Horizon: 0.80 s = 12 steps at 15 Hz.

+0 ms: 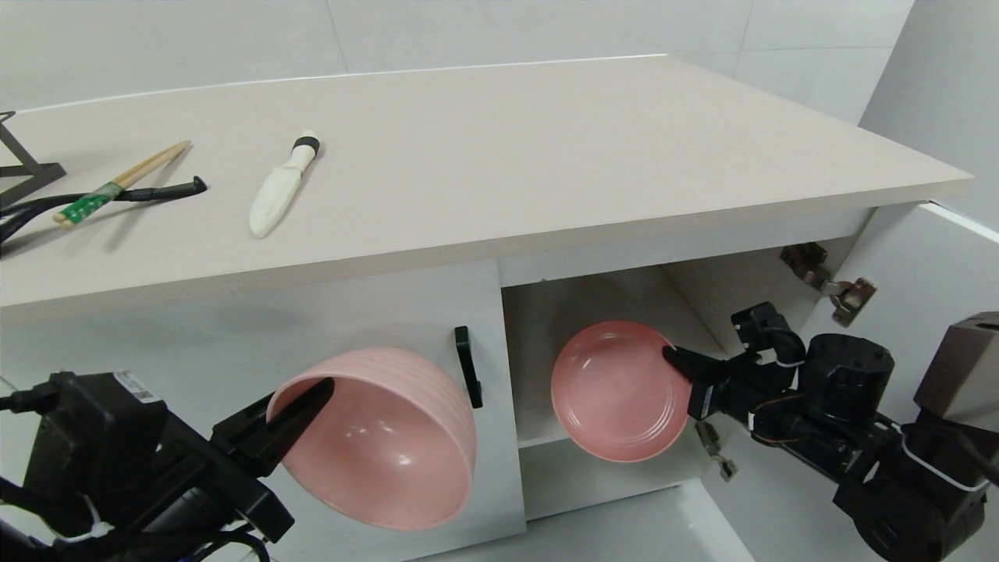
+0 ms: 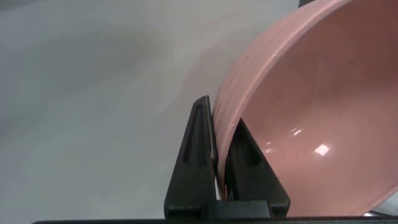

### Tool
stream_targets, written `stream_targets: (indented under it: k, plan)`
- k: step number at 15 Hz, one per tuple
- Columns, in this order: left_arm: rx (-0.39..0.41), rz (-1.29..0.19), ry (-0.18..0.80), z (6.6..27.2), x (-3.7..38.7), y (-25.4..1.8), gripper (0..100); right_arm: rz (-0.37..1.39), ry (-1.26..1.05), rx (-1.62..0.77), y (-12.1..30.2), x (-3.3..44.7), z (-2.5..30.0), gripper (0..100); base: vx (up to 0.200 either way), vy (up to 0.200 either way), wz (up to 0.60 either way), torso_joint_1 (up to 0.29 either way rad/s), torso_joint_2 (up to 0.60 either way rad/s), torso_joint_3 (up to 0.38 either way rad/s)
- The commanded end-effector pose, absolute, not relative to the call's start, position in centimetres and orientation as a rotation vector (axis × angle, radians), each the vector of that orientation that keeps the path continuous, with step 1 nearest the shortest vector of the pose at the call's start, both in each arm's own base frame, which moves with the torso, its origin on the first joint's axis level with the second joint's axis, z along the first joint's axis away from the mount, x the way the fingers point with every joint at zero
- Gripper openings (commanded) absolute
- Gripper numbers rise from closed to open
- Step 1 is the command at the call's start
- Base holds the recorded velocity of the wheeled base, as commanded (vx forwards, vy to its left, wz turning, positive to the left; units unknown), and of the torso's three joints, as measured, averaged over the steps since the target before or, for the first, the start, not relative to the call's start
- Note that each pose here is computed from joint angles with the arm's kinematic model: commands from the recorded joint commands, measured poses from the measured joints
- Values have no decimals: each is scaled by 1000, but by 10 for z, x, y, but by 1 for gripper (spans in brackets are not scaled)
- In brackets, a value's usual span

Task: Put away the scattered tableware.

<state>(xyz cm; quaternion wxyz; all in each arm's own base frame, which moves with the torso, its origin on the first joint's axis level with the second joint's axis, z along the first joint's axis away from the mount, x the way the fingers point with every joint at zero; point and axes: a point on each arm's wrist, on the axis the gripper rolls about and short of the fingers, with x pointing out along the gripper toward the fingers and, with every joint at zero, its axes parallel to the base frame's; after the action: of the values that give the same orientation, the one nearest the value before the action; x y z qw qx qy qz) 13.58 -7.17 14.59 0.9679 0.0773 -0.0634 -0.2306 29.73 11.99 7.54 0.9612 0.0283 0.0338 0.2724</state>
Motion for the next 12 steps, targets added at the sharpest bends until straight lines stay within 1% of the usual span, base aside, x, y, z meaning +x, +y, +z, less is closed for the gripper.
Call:
stream_targets:
  k: [1, 3, 6, 10, 12]
  plan:
    - [160, -466, -123, 145, 138, -73, 0, 553, 87, 56, 123, 304, 65, 0, 0, 0, 0, 0, 0, 0]
    - [147, -461, -135, 148, 139, -73, 0, 552, 91, 68, 125, 308, 63, 0, 0, 0, 0, 0, 0, 0]
    - [141, -424, -180, 156, 135, -66, 0, 518, 90, 77, 127, 323, 52, 0, 0, 0, 0, 0, 0, 0]
    - [144, -425, -168, 154, 136, -66, 0, 477, 52, 124, 128, 351, 46, 0, 0, 0, 0, 0, 0, 0]
    - [146, -417, -161, 153, 136, -65, 0, 474, 60, 130, 130, 361, 34, 0, 0, 0, 0, 0, 0, 0]
